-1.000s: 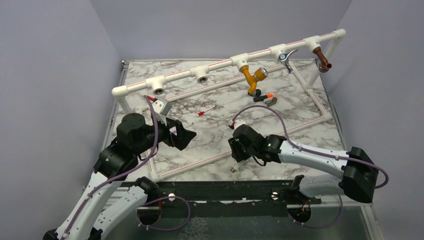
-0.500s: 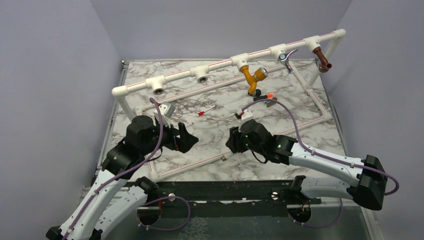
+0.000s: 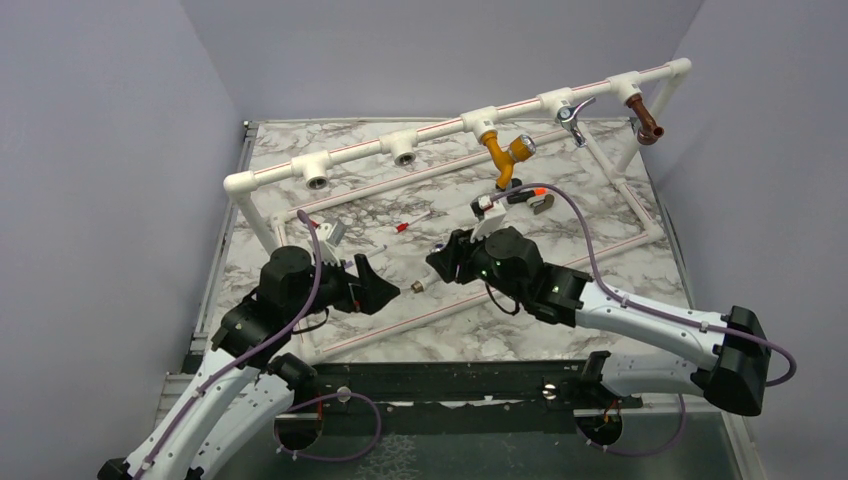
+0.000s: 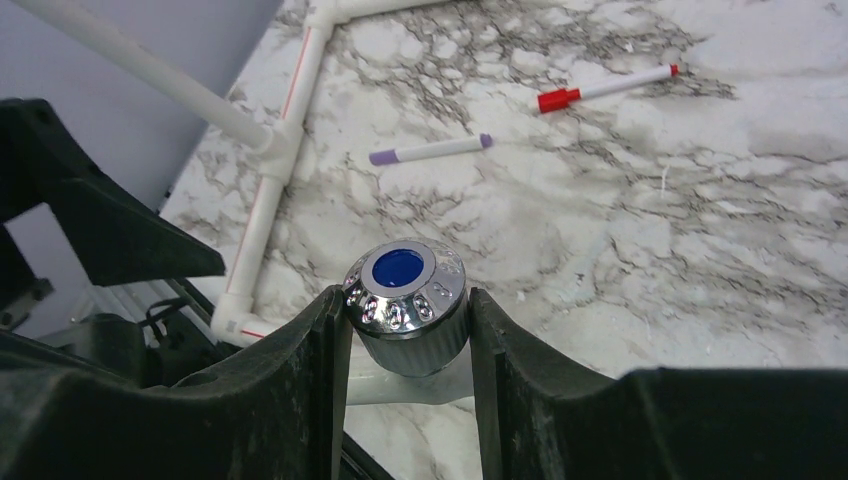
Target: Install the water faucets
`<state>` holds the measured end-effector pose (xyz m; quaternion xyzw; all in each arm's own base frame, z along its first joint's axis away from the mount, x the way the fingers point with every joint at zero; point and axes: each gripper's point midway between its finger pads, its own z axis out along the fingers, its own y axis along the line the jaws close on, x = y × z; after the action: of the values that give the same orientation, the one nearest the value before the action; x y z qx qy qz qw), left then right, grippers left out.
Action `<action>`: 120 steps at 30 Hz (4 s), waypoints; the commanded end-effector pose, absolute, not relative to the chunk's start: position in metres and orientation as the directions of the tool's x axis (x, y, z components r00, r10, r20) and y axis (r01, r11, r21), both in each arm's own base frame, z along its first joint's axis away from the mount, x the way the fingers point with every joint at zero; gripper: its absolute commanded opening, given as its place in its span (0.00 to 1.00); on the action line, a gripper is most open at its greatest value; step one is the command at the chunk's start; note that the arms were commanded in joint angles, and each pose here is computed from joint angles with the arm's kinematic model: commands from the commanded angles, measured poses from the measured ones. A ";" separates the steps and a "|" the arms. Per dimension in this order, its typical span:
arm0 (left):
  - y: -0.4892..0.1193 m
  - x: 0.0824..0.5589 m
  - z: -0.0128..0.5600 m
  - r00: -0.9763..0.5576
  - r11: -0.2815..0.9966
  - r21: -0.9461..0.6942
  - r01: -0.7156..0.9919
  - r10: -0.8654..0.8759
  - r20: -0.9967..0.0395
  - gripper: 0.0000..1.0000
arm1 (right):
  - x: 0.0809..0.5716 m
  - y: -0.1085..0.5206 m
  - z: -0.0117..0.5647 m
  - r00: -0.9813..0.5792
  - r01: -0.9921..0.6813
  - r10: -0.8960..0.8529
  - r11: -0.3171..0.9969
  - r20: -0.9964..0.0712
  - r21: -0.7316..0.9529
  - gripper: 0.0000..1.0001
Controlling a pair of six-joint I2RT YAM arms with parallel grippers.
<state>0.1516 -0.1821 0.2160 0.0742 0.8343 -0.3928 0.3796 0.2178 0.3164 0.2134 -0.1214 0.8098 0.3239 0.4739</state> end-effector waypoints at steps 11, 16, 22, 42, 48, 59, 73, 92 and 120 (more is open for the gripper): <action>-0.198 0.154 0.224 -0.740 0.601 -0.707 0.372 -0.269 -0.617 0.96 | 0.225 0.362 0.277 -0.430 -0.560 0.280 0.662 -0.858 0.497 0.00; -0.204 0.153 0.222 -0.763 0.572 -0.738 0.358 -0.277 -0.584 0.89 | 0.225 0.369 0.280 -0.422 -0.568 0.291 0.653 -0.859 0.500 0.01; -0.210 0.152 0.223 -0.776 0.536 -0.766 0.356 -0.287 -0.561 0.78 | 0.223 0.379 0.285 -0.418 -0.586 0.292 0.636 -0.860 0.501 0.00; -0.214 0.151 0.223 -0.789 0.500 -0.796 0.340 -0.309 -0.531 0.35 | 0.207 0.397 0.279 -0.438 -0.616 0.282 0.597 -0.854 0.513 0.00; -0.215 0.149 0.223 -0.795 0.493 -0.801 0.339 -0.305 -0.524 0.00 | 0.205 0.400 0.275 -0.441 -0.614 0.277 0.601 -0.854 0.512 0.00; -0.213 0.147 0.228 -0.782 0.485 -0.800 0.354 -0.316 -0.537 0.00 | 0.201 0.394 0.276 -0.445 -0.614 0.270 0.603 -0.854 0.510 0.45; -0.211 0.140 0.240 -0.745 0.464 -0.767 0.443 -0.287 -0.603 0.00 | 0.180 0.367 0.276 -0.425 -0.680 0.194 0.576 -0.884 0.454 0.86; -0.225 0.100 0.280 -0.669 0.243 -0.678 0.694 -0.131 -0.732 0.00 | 0.107 0.321 0.295 -0.207 -0.943 -0.053 0.276 -0.977 0.185 0.83; -0.225 0.047 0.342 -0.553 -0.099 -0.545 0.832 -0.087 -0.828 0.00 | 0.055 0.338 0.347 -0.081 -0.979 0.079 -0.196 -0.994 0.065 0.71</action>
<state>0.0611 -0.2298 0.3140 0.2908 0.6207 -0.6527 0.3225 0.0603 0.3363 0.3199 -0.4993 0.4932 0.5636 0.4357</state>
